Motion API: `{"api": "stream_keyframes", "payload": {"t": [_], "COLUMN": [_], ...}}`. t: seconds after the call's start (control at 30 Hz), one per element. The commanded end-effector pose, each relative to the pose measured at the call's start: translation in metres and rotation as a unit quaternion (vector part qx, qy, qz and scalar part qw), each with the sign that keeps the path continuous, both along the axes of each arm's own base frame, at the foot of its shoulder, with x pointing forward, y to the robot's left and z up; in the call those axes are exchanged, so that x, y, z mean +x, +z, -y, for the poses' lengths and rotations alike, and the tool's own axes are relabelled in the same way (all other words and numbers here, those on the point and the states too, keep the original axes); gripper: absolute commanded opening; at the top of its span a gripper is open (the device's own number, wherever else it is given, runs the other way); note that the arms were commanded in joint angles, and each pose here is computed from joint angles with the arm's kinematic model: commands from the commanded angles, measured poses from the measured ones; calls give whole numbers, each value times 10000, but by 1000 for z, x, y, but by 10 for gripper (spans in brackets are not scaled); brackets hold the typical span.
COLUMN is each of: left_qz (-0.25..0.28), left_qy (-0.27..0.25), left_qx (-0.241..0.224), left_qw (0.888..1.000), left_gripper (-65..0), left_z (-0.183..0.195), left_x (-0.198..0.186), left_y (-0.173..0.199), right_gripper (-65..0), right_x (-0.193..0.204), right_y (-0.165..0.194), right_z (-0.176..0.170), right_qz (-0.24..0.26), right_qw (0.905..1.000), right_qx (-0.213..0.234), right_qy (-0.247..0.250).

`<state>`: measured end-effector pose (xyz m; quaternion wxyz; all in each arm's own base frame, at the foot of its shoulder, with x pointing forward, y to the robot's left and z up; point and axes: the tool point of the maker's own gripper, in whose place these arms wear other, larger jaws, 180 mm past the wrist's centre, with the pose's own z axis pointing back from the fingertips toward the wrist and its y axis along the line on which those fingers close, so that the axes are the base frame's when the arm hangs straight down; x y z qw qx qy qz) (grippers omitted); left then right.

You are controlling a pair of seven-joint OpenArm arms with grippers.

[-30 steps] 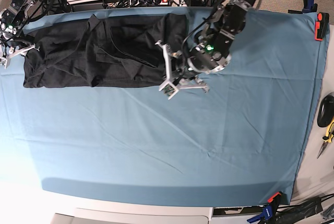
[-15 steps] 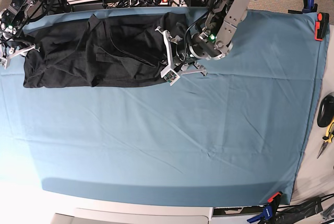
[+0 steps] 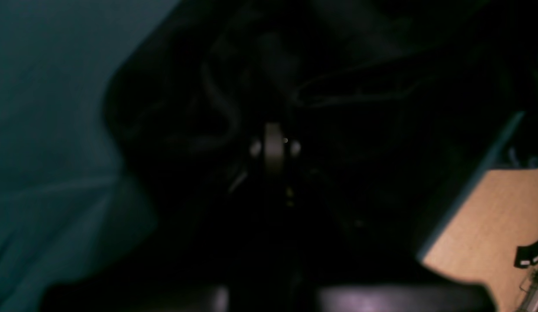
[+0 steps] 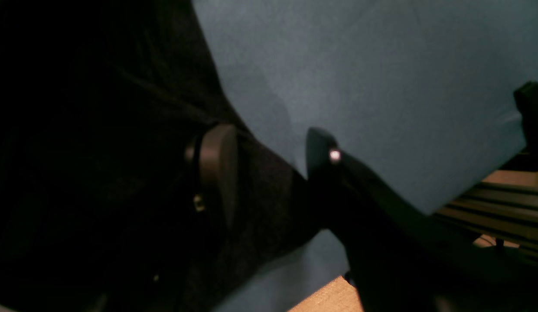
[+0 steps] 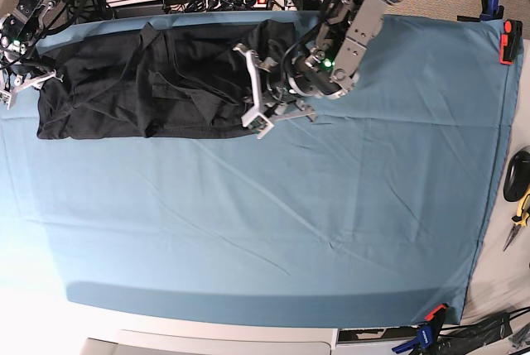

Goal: Fold the T-shirt properly
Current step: 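Lower the folded end onto the strip and press it flat with the left gripper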

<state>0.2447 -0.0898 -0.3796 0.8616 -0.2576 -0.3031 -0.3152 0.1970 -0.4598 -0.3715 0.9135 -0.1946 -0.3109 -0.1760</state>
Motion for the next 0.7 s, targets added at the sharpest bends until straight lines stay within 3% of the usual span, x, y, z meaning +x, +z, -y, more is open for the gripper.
{"api": "stream_keyframes", "payload": {"t": [0.0,0.3,0.67], "left_qz": [148,-7,-610], "left_qy": [15,-21,-240], "left_qx": [-258,-482,-1069], "left_qw": [9996,9988,9921], "left_gripper": [-650,-650,-650], "left_z": [10,18,34], "left_x": [7,2,-31], "left_y": [15,20,20], "right_gripper": [-388,-388,-388], "right_x": [9,9,10], "right_y": [17,17,18], "right_z": [9,9,9], "right_qz": [224,228,262], "right_qw": [9996,9996,9995], "right_qx": [-177,-181,-192], "right_qy": [33,32,42]}}
